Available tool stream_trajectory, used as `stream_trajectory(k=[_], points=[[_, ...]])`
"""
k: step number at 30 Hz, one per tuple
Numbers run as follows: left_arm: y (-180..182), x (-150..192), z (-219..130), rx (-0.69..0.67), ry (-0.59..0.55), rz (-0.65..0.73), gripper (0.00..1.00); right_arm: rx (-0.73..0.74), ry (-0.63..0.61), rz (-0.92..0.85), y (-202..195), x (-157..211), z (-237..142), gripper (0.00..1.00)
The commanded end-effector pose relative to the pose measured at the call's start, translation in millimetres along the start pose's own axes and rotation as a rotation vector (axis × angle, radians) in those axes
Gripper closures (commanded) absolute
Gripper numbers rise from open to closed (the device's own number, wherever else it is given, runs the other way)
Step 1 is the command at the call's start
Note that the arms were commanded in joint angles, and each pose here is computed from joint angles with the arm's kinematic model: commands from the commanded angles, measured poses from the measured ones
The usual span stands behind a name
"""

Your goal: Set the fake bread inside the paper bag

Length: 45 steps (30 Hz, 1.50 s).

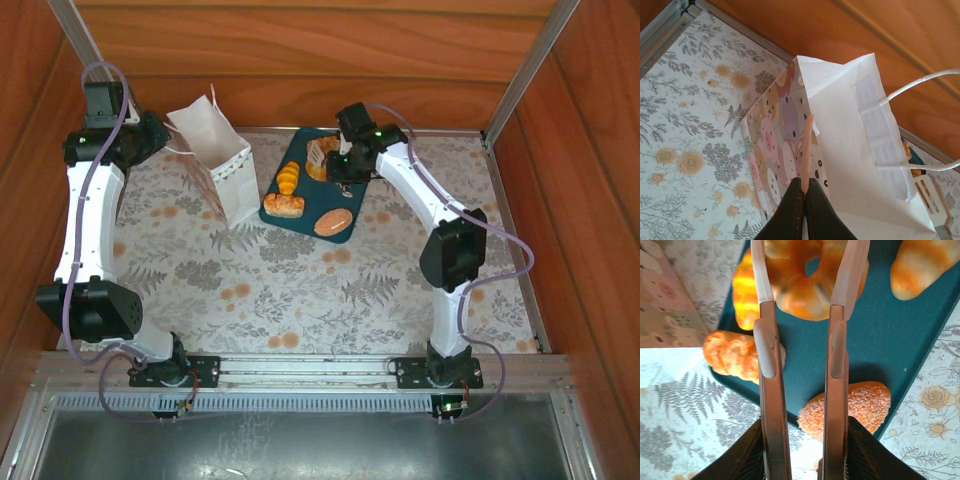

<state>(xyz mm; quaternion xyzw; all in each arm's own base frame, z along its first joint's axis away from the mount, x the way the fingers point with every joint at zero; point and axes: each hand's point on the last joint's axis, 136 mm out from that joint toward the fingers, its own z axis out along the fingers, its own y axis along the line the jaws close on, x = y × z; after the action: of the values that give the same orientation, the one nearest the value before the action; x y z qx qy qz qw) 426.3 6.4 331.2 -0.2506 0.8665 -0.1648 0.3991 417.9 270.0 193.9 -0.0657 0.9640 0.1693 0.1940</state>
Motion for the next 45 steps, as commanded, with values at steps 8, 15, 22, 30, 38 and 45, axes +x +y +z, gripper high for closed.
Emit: stream_trajectory(k=[8, 15, 22, 30, 38, 45], points=[[-0.9, -0.2, -5.0, 0.014, 0.001, -0.013, 1.00, -0.256, -0.218, -0.015, 68.6, -13.5, -108.8, 0.64], [-1.7, -0.7, -5.2, 0.017, 0.000, -0.012, 1.00, -0.375, -0.302, -0.139, 134.0, 2.0, -162.3, 0.64], [-1.7, 0.2, -5.3, 0.018, 0.002, -0.011, 1.00, -0.478, -0.333, -0.234, 189.1, 16.7, -187.3, 0.64], [-2.5, -0.1, -5.8, 0.022, 0.002, -0.011, 1.00, -0.551, -0.307, -0.287, 229.2, 21.3, -179.2, 0.64], [-2.5, 0.5, -6.7, 0.023, 0.002, -0.011, 1.00, -0.566, -0.343, -0.325, 251.2, 4.3, -155.9, 0.64], [-2.3, 0.8, -6.8, 0.023, 0.003, -0.011, 1.00, -0.523, -0.313, -0.335, 252.6, -0.1, -122.6, 0.62]])
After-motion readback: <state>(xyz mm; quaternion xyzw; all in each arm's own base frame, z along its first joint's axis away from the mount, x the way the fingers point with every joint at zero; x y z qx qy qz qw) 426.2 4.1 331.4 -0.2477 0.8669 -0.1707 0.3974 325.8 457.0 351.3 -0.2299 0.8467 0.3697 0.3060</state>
